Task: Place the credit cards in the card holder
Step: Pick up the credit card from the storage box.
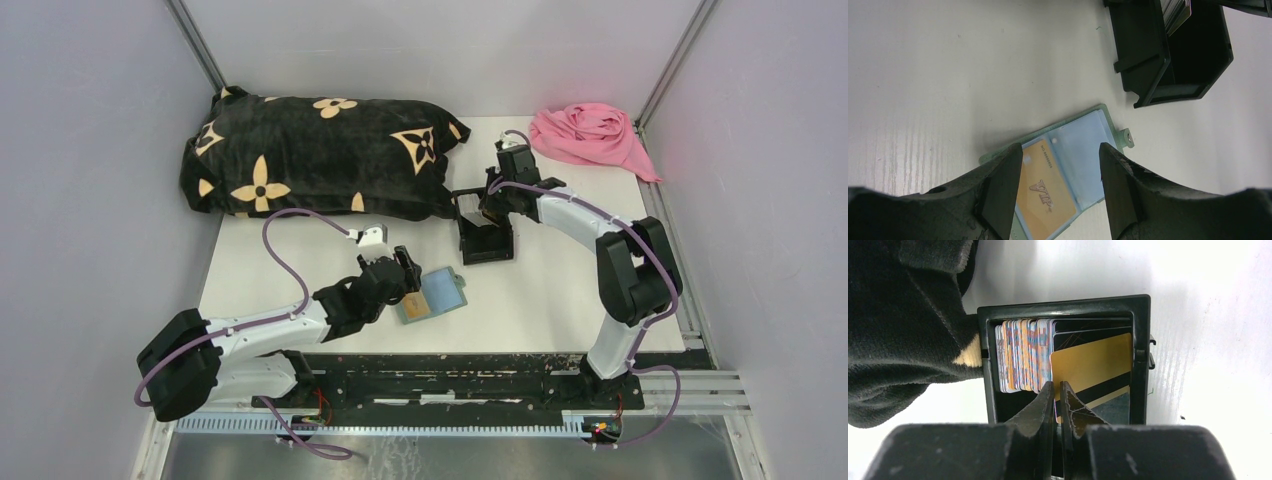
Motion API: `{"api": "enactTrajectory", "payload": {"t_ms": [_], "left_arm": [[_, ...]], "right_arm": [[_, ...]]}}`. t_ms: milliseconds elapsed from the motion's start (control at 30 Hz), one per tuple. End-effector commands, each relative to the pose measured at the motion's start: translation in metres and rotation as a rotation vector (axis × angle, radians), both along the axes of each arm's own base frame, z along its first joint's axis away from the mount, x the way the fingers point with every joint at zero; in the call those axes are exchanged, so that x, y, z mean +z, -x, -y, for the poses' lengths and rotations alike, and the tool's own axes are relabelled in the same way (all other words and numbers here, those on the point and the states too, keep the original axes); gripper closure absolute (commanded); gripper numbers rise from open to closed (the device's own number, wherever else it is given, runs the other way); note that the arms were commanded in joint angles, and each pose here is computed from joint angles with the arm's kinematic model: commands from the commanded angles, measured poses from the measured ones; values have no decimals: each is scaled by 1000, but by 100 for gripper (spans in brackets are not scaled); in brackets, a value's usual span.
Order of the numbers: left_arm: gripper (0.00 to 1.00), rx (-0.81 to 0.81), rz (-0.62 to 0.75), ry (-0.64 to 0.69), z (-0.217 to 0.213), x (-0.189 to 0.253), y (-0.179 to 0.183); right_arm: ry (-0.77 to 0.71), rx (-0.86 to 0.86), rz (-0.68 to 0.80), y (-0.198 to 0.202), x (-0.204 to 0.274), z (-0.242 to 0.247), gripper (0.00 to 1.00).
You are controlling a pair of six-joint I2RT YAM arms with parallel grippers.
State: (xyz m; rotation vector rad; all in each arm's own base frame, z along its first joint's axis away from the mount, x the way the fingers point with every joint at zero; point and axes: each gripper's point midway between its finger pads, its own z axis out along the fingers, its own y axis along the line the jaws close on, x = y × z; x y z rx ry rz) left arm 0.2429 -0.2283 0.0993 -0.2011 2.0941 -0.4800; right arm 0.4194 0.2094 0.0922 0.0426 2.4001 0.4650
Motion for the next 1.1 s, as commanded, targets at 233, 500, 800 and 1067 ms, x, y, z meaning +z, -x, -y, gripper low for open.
{"api": "enactTrajectory", "payload": {"t_ms": [233,500,800,1067], "left_arm": [[35,4,31,44,4,9,-3],[35,5,36,54,4,11,-2],[35,2,43,51,7,13,-5],[35,-7,60,58,9,16,-6]], "right_arm": [[-12,15,85,-8,43,-11,92],[-14,15,100,-8,51,-12,94],[34,-3,118,-5,61,0,99],[87,-22,130,-1,69,13,99]]}}
